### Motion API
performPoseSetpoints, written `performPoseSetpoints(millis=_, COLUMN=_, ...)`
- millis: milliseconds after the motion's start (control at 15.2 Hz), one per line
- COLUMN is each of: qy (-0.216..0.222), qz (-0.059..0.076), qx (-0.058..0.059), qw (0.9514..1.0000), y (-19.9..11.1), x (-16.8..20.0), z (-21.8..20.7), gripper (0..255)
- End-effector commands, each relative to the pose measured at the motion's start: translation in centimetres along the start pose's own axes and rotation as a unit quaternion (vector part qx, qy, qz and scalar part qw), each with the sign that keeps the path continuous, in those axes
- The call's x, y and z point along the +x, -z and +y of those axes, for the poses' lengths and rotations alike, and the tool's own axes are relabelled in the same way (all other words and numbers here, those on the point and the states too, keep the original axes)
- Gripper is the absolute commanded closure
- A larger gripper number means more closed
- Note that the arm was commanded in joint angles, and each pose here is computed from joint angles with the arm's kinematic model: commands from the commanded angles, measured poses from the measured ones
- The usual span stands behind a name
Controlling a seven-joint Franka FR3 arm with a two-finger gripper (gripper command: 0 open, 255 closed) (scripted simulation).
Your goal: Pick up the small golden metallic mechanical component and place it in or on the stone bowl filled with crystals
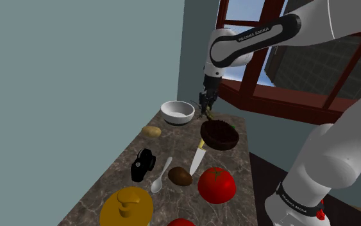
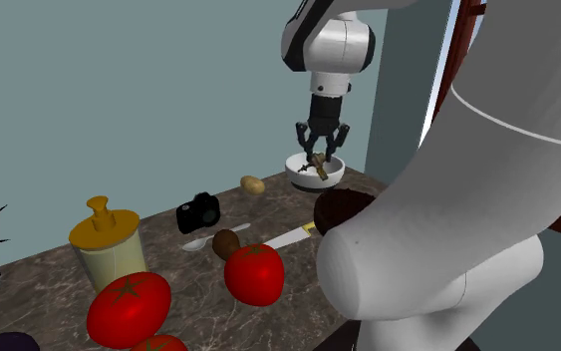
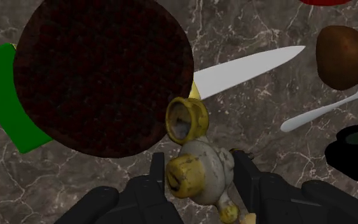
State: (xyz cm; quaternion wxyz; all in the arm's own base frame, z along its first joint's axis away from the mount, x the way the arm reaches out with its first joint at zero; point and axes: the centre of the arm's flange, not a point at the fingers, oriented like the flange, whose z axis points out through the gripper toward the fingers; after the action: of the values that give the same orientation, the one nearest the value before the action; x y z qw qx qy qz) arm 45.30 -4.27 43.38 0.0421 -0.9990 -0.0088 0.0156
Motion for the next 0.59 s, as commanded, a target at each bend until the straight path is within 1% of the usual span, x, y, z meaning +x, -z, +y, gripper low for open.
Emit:
performPoseSetpoints(millis=0, qy=0.001, qz=0.0, qx=0.0, qw=1.0, y=0.2, x=-1.6, z=1.9, gripper=255)
performPoseSetpoints(millis=396, qy=0.001, qz=0.0, qx=0.0, qw=1.0, y=1.0, x=-6.1, z=8.4, gripper=255)
performPoseSetpoints(millis=462, qy=0.001, qz=0.0, qx=0.0, qw=1.0, y=1.3, x=-7.2, z=10.2, gripper=255)
performPoseSetpoints(millis=528, qy=0.001, qz=0.0, qx=0.0, qw=1.0, y=0.7, x=-7.2, z=10.2, gripper=255)
